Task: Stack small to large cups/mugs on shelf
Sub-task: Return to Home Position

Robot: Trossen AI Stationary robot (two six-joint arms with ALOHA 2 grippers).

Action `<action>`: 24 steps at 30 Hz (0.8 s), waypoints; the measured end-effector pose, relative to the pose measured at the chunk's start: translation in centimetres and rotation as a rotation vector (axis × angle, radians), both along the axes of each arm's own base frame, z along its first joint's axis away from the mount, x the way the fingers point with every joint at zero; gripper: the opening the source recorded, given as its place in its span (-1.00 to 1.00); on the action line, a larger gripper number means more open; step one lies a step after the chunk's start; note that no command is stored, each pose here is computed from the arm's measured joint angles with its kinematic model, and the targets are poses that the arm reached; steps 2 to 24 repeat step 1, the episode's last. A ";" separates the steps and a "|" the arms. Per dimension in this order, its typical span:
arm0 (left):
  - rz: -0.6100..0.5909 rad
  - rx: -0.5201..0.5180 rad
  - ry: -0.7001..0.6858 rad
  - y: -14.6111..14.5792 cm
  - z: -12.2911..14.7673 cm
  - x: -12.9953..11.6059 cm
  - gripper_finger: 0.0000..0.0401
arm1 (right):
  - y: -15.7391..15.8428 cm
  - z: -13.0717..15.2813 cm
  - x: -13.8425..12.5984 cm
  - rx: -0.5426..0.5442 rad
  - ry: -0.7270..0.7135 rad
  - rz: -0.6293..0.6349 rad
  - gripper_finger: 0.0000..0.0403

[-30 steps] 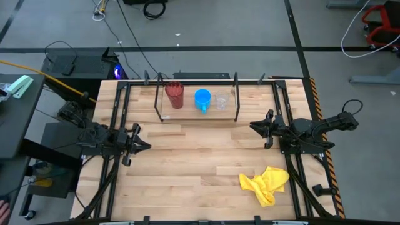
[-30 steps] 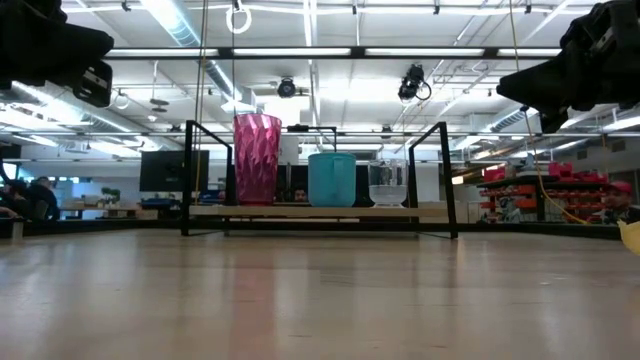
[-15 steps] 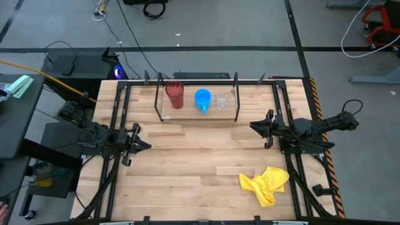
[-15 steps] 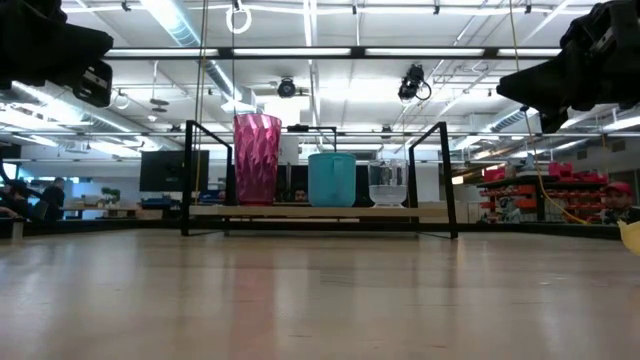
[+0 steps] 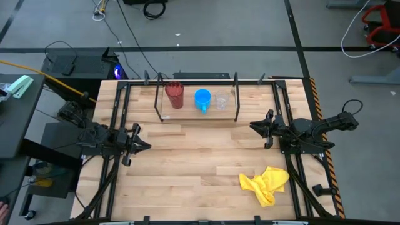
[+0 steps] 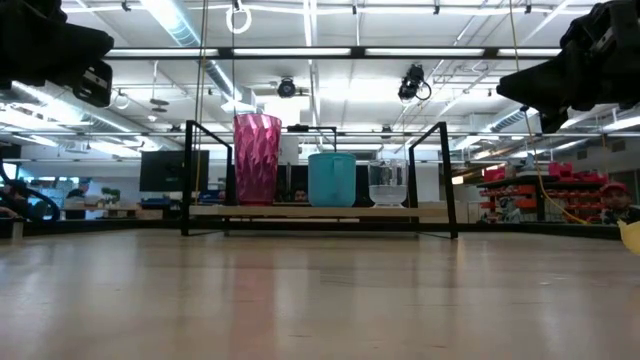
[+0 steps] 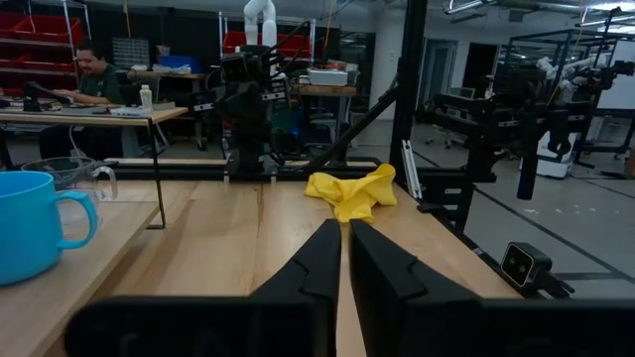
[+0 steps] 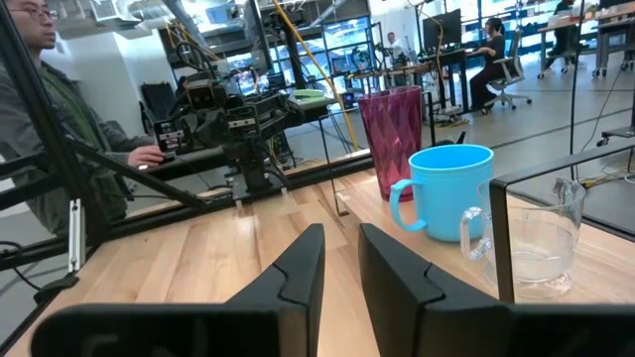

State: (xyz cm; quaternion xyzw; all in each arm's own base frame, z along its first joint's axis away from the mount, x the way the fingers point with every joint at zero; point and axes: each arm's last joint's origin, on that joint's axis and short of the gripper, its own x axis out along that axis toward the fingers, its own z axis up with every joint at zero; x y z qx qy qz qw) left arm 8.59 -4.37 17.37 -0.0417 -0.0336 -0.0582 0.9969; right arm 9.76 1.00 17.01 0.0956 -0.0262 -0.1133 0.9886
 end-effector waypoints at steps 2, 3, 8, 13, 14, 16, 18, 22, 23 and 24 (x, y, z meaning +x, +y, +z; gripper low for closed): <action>0.000 0.000 0.000 0.0 0.0 0.0 -0.85 | 0.0 0.0 0.0 0.000 0.000 0.000 -0.64; 0.000 0.000 0.000 0.0 0.0 0.0 -0.85 | 0.0 0.0 0.0 0.000 0.000 0.000 -0.64; 0.000 0.000 0.000 0.0 0.0 0.0 -0.85 | 0.0 0.0 0.0 0.000 0.000 0.000 -0.64; 0.000 0.000 0.000 0.0 0.0 0.0 -0.85 | 0.0 0.0 0.0 0.000 0.000 0.000 -0.64; 0.000 0.000 0.000 0.0 0.0 0.0 -0.85 | 0.0 0.0 0.0 0.000 0.000 0.000 -0.64; 0.000 0.000 0.000 0.0 0.0 0.0 -0.85 | 0.0 0.0 0.0 0.000 0.000 0.000 -0.64; 0.000 0.000 0.000 0.0 0.0 0.0 -0.85 | 0.0 0.0 0.0 0.000 0.000 0.000 -0.64; 0.000 0.000 0.000 0.0 0.0 0.0 -0.85 | 0.0 0.0 0.0 0.000 0.000 0.000 -0.64; 0.000 0.000 0.000 0.0 0.0 0.0 -0.85 | 0.0 0.0 0.0 0.000 0.000 0.000 -0.64; 0.000 0.000 0.000 0.0 0.0 0.0 -0.85 | 0.0 0.0 0.0 0.000 0.000 0.000 -0.64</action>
